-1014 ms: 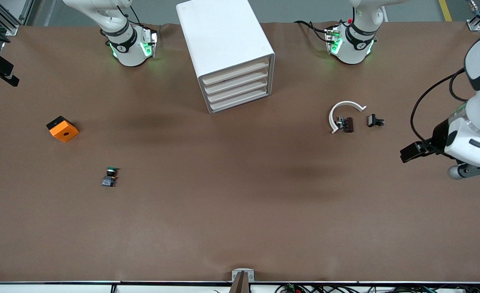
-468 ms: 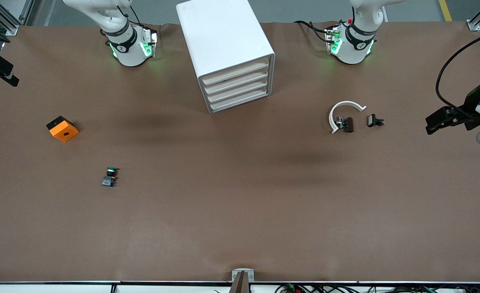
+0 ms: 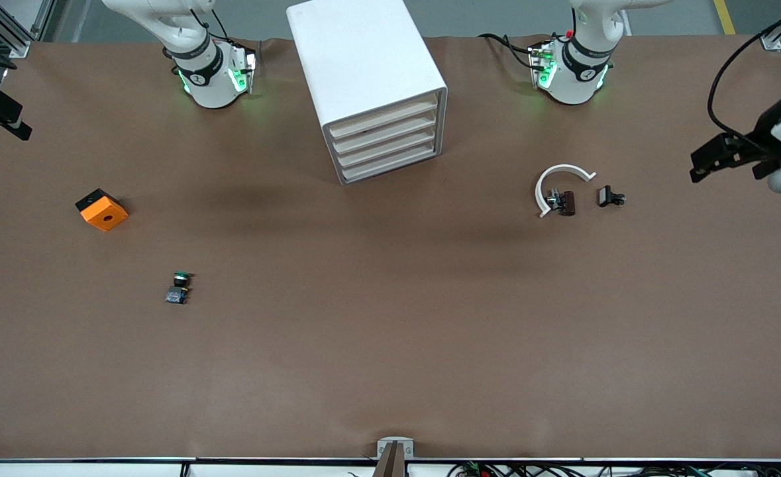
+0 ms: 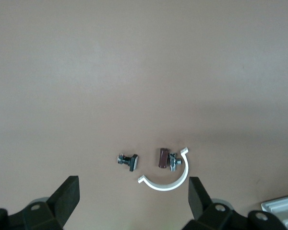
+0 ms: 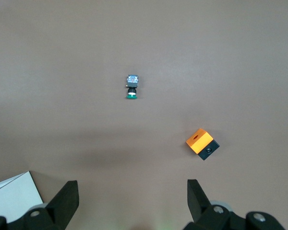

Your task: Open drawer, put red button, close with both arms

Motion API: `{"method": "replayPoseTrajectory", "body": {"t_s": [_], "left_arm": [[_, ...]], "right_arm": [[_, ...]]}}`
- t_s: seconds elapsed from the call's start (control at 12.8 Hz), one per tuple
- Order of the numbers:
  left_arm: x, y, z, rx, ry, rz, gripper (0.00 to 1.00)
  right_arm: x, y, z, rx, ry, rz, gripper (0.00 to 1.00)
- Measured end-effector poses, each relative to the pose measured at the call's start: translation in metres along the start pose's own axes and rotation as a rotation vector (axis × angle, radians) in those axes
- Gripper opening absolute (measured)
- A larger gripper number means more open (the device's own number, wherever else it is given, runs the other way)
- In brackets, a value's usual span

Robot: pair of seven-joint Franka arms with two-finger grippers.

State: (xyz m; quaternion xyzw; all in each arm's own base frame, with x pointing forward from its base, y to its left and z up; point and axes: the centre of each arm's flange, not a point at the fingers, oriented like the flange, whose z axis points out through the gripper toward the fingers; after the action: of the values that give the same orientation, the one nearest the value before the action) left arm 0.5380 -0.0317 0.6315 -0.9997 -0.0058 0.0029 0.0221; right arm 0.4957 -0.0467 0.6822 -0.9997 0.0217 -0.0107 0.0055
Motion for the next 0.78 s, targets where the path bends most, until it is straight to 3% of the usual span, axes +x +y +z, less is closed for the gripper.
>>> {"method": "replayPoseTrajectory", "body": {"t_s": [0.39,0.78], "left_arm": [[-0.039,0.022,-0.003,0.008,0.000,0.046,1.00],[-0.039,0.014,-0.005,0.006,0.009,0.030,1.00]], "right_arm": [[0.000,0.000,0.001,0.003,-0.005,0.000,1.00],[-0.001,-0.002,0.001,0.007,-0.007,-0.002,1.00]]}}
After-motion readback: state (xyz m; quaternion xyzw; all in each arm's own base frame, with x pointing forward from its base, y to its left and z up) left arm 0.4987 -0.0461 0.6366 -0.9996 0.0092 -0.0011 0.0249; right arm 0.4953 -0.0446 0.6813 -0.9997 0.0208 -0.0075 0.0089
